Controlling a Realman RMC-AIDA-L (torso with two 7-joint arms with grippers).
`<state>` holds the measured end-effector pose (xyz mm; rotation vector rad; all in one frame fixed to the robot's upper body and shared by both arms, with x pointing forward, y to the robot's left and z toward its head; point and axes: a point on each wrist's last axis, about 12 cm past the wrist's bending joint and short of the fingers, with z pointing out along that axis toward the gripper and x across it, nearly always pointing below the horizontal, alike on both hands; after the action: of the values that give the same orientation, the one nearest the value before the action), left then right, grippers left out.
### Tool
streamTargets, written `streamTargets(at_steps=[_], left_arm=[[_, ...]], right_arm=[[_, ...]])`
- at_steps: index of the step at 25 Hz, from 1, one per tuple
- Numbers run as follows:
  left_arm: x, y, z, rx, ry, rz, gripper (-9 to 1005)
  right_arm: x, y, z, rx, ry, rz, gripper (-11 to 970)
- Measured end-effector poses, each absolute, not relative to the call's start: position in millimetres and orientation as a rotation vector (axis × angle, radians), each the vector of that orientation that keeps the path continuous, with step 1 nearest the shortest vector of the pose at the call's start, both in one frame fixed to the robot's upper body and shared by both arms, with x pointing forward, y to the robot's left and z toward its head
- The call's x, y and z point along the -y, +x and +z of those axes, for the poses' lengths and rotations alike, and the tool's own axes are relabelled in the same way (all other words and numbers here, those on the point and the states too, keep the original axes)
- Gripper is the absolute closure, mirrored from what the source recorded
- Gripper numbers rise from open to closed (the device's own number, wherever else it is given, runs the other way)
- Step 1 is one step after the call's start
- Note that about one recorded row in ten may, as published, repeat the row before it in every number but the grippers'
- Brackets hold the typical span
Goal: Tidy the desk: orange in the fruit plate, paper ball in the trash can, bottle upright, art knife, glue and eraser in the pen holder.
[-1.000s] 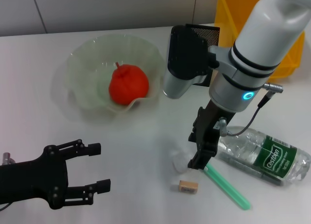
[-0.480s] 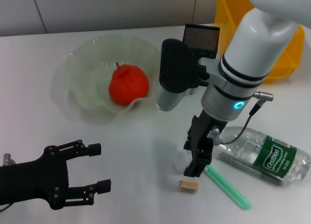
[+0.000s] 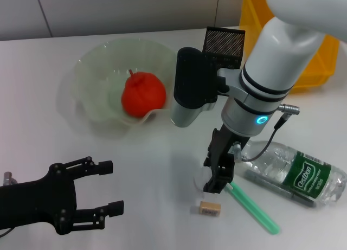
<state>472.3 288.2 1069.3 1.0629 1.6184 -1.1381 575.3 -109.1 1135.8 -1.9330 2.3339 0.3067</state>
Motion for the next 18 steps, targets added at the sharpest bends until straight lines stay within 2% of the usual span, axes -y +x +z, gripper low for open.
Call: streamTargets(at_steps=[5, 11, 18], left_arm=[[-288, 472, 1069, -1.618, 1.061, -1.14, 153], [-287, 474, 1070, -1.614, 1.065, -1.137, 153], [-286, 475, 1070, -1.606, 1.066, -1.133, 153]], right_arm=[[109, 575, 1134, -2.339, -1.946, 0.307, 459], [109, 575, 1137, -2.322, -1.947, 0.307, 549], [123, 580, 1173, -2.292, -1.856, 0.307, 548]])
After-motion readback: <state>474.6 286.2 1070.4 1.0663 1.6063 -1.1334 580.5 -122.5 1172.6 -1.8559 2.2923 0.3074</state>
